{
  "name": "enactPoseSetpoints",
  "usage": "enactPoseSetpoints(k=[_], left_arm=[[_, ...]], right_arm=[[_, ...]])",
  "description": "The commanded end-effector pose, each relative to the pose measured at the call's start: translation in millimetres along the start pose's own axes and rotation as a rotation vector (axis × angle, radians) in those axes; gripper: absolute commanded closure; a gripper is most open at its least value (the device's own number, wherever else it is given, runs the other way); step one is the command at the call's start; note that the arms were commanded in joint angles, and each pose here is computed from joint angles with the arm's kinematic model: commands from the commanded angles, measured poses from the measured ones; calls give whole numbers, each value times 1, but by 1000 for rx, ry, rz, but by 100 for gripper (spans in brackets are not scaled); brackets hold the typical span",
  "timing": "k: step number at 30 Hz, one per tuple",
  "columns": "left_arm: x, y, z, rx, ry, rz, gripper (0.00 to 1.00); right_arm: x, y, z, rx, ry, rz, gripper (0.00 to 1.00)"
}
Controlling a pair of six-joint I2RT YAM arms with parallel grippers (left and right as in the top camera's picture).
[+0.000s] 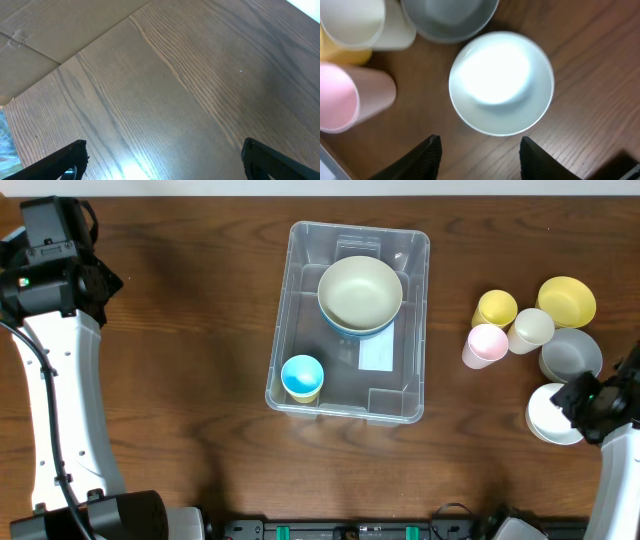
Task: Pack container
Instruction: 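Lower the right gripper onto the white bowl rim and grasp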
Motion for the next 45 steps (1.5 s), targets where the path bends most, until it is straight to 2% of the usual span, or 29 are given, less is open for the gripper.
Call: enactPoseSetpoints(k=[1, 7, 12, 22, 42, 44, 45], left_arm=[[1, 1, 1, -4, 16, -11, 2], [1, 1, 1, -4, 16, -11, 2], [1, 1, 1, -4, 16, -11, 2], [1, 1, 1, -4, 16, -11, 2], [1, 1, 1, -4, 16, -11, 2], [1, 1, 1, -4, 16, -11, 2], [1, 1, 1, -4, 16, -11, 2]], right_arm=[[4, -10, 13, 71, 29, -83, 50], [2, -13, 37, 127, -23, -92, 53], [9, -14, 54, 174, -53, -165, 55], [28, -12, 84, 130, -162, -266, 56], [37, -12, 116, 168, -159, -278, 61], [37, -12, 116, 168, -159, -274, 65], [37, -12, 116, 169, -160, -274, 70]])
Point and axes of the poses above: each gripper's point midway between its finger pads, its own z axis out along the fingers, its own x axis along the line the jaws close on, y = z × x, the point moved 10 cm from there along -z, back along the fingers, and after that the axes turned 6 degrees about z, right-handed, at the moved point
